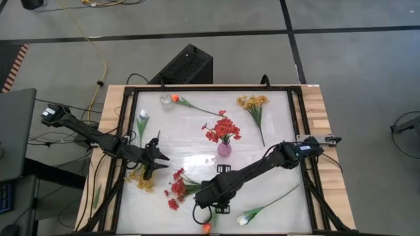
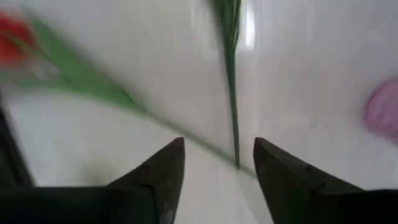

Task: Sort flowers into vase by color
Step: Put the red flowers into the violet vase

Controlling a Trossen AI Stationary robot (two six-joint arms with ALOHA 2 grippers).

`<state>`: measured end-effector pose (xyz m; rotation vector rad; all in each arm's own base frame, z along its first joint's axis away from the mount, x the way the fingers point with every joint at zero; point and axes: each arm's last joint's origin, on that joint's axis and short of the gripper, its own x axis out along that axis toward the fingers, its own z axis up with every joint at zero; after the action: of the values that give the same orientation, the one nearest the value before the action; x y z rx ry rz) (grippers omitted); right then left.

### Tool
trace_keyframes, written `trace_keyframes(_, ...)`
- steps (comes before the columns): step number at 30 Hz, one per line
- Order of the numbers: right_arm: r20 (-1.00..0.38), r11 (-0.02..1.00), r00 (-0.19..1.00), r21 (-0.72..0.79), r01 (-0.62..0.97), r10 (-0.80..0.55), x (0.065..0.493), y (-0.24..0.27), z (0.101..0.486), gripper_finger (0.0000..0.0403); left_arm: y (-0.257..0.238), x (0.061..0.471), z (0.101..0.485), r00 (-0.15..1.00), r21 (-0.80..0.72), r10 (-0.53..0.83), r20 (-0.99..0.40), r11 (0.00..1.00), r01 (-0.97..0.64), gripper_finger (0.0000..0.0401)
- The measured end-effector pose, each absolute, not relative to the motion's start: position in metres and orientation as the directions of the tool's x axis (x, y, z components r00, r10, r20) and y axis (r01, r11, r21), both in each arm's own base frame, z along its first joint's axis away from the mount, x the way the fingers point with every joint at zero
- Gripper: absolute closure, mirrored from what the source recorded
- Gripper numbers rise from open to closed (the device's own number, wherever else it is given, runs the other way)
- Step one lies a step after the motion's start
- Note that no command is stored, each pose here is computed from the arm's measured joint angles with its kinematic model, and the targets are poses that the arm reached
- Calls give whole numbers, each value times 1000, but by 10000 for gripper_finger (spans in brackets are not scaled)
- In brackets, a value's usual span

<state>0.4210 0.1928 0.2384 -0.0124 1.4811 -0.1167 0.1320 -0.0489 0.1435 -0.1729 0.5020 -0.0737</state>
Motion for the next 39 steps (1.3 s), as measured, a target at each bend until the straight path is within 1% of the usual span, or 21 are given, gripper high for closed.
trace_keyframes(2, -989, 992, 129, -53, 111, -67, 429, 184, 240, 167, -49, 133, 145, 881, -174, -113, -459, 984, 35, 255)
trace_keyframes(4, -989, 991, 144, -19, 135, -38, 440, 178, 230, 162, -49, 133, 146, 885, -169, -113, -451, 985, 40, 255)
trace_keyframes(9, -981, 994, 195, 24, 104, 4, 462, 174, 202, 159, -49, 133, 146, 885, -149, -113, -451, 988, 50, 255)
trace_keyframes(17, -983, 993, 182, 27, 111, 6, 470, 172, 184, 159, -50, 132, 144, 871, -156, -138, -472, 985, 72, 255)
trace_keyframes(22, -994, 993, 112, 4, 117, -9, 473, 175, 152, 159, -49, 131, 142, 864, -154, -135, -485, 986, 68, 255)
trace_keyframes(25, -995, 993, 104, 12, 114, 0, 473, 176, 148, 165, -49, 131, 142, 863, -159, -135, -487, 985, 65, 255)
trace_keyframes(27, -992, 993, 124, 25, 117, 11, 476, 177, 148, 185, -49, 131, 142, 863, -160, -135, -488, 985, 63, 255)
trace_keyframes(29, -990, 990, 142, 29, 135, 10, 475, 178, 152, 223, -49, 131, 142, 862, -160, -134, -490, 985, 62, 255)
trace_keyframes(34, -980, 983, 201, 30, 179, -6, 472, 183, 170, 365, -49, 131, 142, 863, -157, -128, -489, 986, 58, 255)
trace_keyframes(35, -974, 983, 228, 39, 178, -3, 471, 185, 179, 376, -49, 131, 142, 863, -158, -128, -489, 986, 57, 255)
trace_keyframes(39, -924, 978, 382, 43, 204, -38, 462, 198, 221, 370, -49, 131, 142, 863, -157, -128, -489, 986, 57, 255)
